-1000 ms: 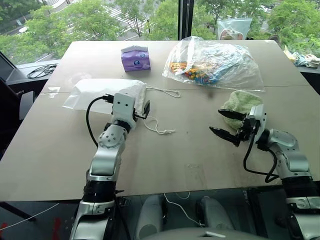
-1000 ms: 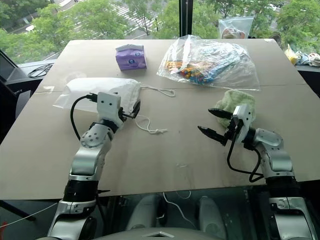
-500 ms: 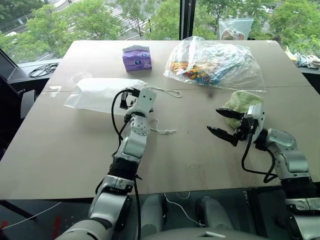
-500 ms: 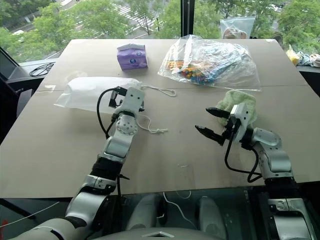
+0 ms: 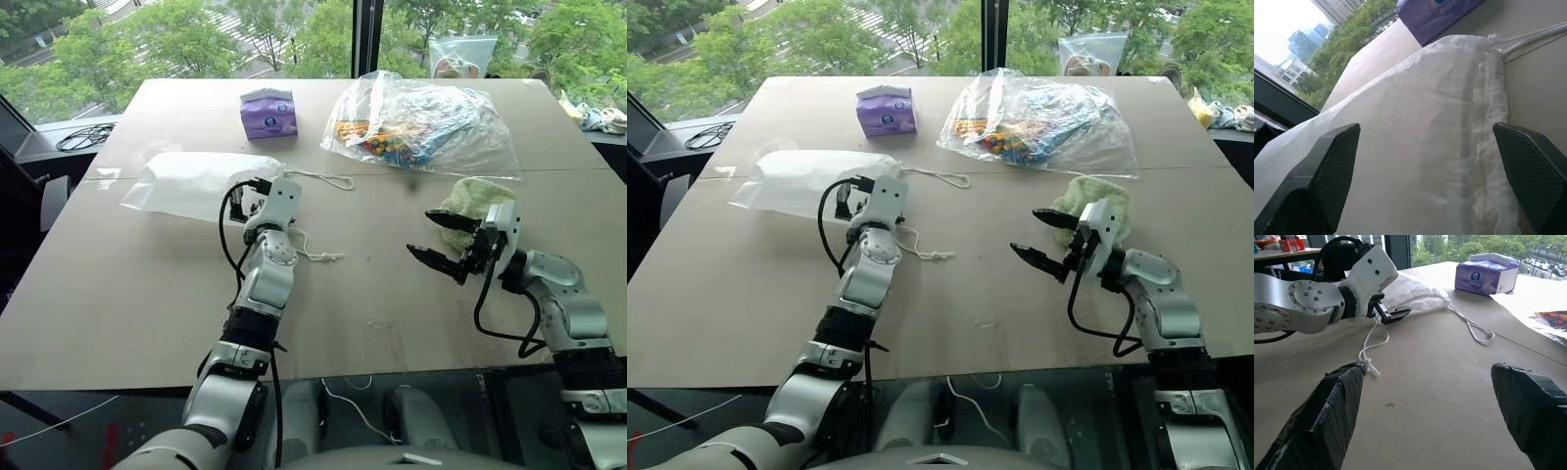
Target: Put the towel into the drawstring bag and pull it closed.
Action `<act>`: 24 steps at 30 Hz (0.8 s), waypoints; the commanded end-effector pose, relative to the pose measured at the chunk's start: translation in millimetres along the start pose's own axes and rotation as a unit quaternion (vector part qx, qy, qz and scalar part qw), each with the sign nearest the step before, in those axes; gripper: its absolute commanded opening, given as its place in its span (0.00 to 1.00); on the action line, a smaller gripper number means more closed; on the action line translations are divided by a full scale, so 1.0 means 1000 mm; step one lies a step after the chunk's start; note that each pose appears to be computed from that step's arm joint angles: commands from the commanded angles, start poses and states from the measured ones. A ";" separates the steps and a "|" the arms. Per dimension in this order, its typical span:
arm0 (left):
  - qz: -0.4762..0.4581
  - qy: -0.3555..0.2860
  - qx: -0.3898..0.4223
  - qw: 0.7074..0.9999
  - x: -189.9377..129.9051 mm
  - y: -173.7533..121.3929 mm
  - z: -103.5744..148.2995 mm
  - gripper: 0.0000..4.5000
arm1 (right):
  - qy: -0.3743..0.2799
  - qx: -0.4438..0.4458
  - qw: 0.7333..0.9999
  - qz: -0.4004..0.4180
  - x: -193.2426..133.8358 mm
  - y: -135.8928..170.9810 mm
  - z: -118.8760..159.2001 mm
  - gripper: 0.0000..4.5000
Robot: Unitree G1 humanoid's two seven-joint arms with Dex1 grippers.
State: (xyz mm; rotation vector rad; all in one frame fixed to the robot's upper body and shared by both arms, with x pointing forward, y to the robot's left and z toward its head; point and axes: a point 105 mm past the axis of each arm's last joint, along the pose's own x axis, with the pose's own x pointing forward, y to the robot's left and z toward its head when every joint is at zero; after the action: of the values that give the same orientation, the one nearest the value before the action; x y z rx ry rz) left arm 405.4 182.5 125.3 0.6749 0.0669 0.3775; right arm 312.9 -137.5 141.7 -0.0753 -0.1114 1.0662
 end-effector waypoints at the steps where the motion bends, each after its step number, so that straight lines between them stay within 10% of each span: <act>1: 0.042 -0.013 0.001 0.999 0.002 0.014 0.006 1.00 | -0.017 -0.031 0.999 0.000 -0.002 -0.002 0.020 0.98; 21: 0.195 -0.027 0.001 0.980 -0.021 0.075 -0.011 1.00 | -0.004 -0.036 0.999 0.008 -0.001 -0.006 0.020 0.98; 24: 0.199 -0.026 0.005 0.980 -0.021 0.077 -0.013 0.81 | -0.004 -0.036 0.999 0.010 0.000 -0.007 0.020 1.00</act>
State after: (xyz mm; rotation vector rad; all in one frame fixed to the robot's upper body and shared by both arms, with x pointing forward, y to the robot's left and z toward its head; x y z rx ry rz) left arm 363.7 234.7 146.2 0.6987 -0.0553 0.7064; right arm 315.9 -141.8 152.9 -0.1210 -0.1164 1.0753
